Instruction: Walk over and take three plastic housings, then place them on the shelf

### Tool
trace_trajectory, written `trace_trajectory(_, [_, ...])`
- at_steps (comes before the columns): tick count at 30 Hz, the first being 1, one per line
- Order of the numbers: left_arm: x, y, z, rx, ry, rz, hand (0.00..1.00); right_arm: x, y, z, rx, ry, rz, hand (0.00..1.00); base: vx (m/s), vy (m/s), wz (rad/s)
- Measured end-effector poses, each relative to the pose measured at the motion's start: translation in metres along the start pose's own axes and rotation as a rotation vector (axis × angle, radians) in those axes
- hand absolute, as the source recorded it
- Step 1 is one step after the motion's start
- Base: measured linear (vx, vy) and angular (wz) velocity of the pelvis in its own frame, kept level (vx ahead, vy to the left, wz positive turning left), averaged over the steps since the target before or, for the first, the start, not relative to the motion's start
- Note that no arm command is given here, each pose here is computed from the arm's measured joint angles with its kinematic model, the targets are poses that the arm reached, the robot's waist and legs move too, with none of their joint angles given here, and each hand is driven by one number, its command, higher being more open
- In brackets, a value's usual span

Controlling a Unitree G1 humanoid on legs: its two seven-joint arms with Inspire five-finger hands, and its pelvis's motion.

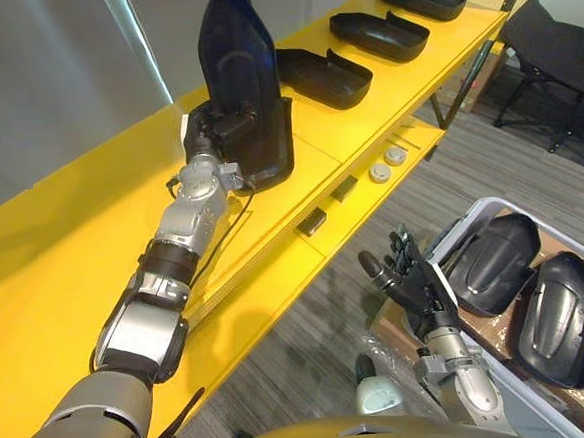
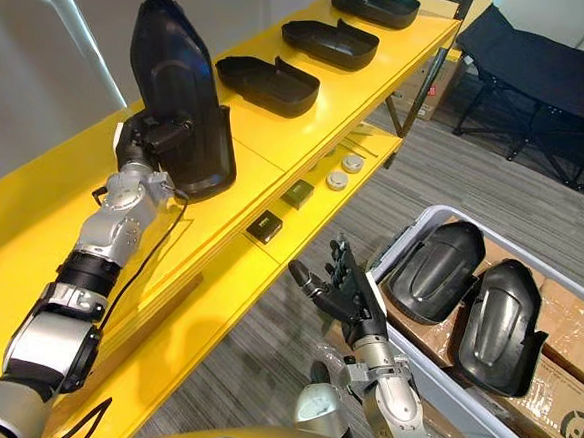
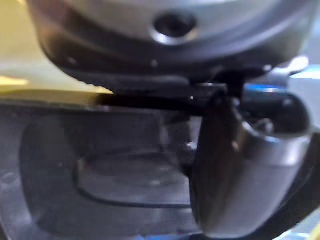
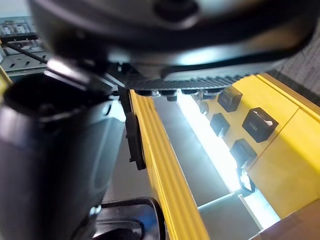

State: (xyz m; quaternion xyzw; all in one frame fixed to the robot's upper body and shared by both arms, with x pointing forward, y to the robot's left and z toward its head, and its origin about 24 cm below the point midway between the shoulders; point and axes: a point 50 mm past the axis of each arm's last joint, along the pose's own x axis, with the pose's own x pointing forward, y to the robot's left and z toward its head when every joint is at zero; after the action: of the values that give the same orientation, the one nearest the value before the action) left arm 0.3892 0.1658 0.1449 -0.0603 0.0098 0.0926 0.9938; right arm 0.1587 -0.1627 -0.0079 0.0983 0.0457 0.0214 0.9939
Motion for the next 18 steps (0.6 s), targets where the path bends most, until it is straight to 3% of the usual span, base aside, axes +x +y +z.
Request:
trace_trajectory(7, [0.002,0.009,-0.028,-0.134,0.157,0.118,0.0,0.001,0.014,-0.002,0.019,0.006,0.043,1.0,0.01,0.0,-0.03])
trace_trajectory(15, [0.001,0.006,-0.028,-0.159,0.138,0.187,0.0,0.003,0.02,0.002,0.031,-0.013,0.046,1.0,-0.01,-0.009,-0.02])
trace_trajectory(16, [0.0,0.007,-0.029,-0.159,0.139,0.209,1.0,0.003,0.021,0.002,0.033,-0.012,0.046,1.0,0.0,-0.018,-0.05])
trace_trajectory(18, [0.0,0.007,-0.029,-0.146,0.133,0.243,1.0,0.003,0.024,0.001,0.037,-0.007,0.045,1.0,0.0,-0.012,-0.07])
